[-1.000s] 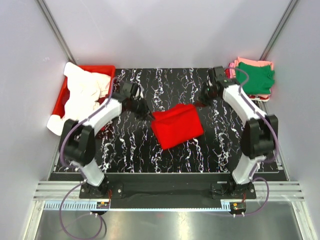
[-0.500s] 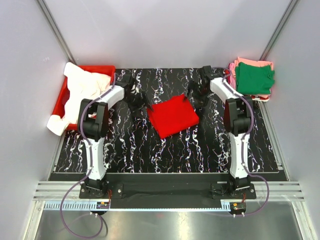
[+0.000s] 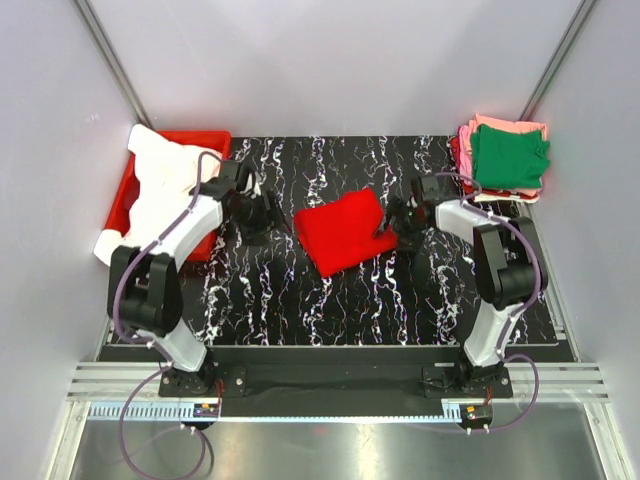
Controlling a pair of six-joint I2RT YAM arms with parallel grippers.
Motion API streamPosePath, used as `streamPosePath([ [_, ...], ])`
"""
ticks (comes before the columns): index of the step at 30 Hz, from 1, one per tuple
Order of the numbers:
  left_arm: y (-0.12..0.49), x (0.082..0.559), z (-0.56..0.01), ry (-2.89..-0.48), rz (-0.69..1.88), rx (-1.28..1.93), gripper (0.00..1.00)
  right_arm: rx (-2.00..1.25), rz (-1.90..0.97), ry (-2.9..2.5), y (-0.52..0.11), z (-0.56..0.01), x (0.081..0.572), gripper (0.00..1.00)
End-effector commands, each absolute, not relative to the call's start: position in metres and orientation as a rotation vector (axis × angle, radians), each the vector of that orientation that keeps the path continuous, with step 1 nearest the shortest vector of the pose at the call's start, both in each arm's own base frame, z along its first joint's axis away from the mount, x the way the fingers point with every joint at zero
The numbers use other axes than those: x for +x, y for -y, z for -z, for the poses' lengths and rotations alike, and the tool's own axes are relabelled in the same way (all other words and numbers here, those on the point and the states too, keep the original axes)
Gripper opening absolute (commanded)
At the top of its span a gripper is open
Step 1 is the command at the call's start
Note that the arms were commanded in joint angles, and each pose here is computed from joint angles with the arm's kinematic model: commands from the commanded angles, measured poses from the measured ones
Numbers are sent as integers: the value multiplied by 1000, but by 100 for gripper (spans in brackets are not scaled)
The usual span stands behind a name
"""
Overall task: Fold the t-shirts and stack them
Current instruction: Neatly place the folded tshirt to the corner
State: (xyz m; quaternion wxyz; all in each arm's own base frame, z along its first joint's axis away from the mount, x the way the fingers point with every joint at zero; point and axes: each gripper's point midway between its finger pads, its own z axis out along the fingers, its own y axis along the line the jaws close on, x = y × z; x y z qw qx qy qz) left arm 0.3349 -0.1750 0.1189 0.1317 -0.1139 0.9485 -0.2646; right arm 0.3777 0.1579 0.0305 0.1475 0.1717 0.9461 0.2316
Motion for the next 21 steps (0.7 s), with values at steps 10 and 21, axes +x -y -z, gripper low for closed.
streamPosePath([
  [10,155,288,-141,-2687,716,-210,75,369,-741,-2683,-235,-66,299,84],
  [21,126,247,-166,-2610,582,-75,75,370,-839,-2491,-194,-91,323,100],
])
